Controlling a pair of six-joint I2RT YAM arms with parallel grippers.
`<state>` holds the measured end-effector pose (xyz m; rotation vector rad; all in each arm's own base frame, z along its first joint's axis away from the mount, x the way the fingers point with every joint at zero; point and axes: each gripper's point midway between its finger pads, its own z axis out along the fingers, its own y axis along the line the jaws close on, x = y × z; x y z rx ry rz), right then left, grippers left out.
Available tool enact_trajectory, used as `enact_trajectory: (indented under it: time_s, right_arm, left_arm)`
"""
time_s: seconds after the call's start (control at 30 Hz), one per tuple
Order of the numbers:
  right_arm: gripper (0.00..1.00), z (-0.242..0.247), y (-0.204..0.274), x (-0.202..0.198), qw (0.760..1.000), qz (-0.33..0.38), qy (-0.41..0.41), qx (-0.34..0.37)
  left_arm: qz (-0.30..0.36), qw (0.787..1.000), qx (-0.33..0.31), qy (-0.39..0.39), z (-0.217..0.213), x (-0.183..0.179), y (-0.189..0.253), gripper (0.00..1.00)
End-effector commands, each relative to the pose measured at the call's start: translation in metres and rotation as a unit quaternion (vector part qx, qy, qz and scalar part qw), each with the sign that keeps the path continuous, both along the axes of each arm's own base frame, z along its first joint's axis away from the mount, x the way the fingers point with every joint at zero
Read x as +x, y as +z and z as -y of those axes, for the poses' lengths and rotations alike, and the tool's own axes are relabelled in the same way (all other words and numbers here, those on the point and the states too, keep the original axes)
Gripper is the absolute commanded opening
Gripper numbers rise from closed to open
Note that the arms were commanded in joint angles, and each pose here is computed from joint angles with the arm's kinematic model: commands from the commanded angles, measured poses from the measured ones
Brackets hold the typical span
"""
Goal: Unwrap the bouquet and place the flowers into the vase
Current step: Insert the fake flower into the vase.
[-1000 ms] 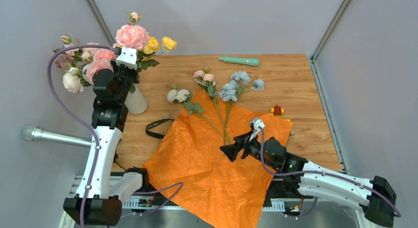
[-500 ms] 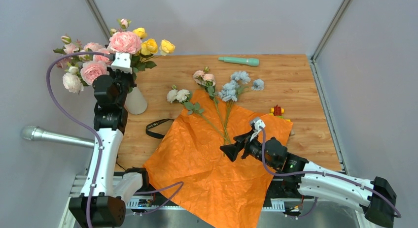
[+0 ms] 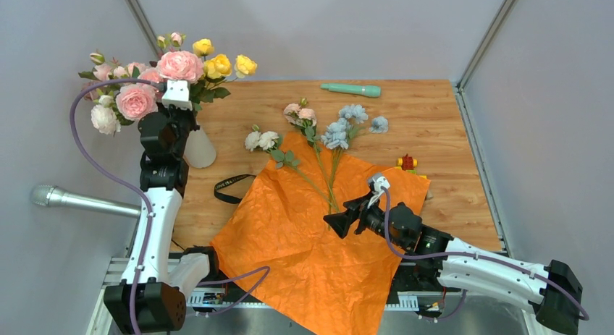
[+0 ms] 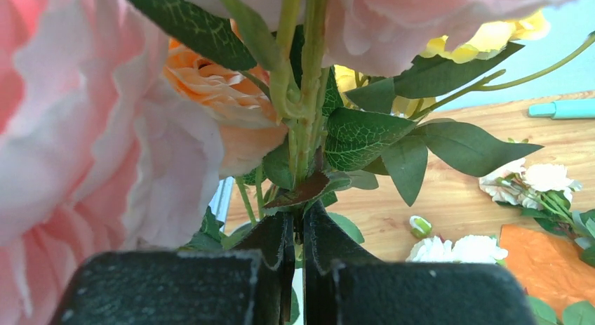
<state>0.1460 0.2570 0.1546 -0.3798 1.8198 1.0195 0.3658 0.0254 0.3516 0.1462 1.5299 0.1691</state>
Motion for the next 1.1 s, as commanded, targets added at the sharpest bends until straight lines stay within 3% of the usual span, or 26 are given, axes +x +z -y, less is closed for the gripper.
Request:
enact_trajectory:
  time_s: [0.0,0.37,0.63,0.7,0.9,1.07]
  right_arm:
    - [0.96,-0.004,0.011,-0.003,1.0,0.003,0.009,0.023]
    - [0.96,-0.004,0.012,-0.005,1.0,0.002,0.012,0.026]
    - [0.96,-0.004,0.011,-0.005,1.0,0.001,0.011,0.027]
    - [0.96,-0.004,0.011,-0.005,1.0,0.001,0.011,0.027]
    - [0.96,-0.003,0.011,-0.005,1.0,0.003,0.011,0.025]
    - [0.96,-0.004,0.012,-0.004,1.0,0.005,0.012,0.023]
  left_arm:
    - [-0.005,1.0,-0.02,0.015,-0.007,0.004,-0.007,0.0]
    - [-0.004,1.0,-0.025,0.015,-0.007,0.001,-0.006,0.1]
    - [0.004,0.999,-0.034,0.008,-0.003,-0.005,-0.003,0.32]
    - [0.009,0.999,-0.038,0.004,-0.001,-0.009,0.0,0.42]
    - [0.021,0.999,-0.043,-0.024,0.011,-0.025,0.009,0.61]
    - [0.03,0.998,-0.048,-0.038,0.018,-0.039,0.016,0.67]
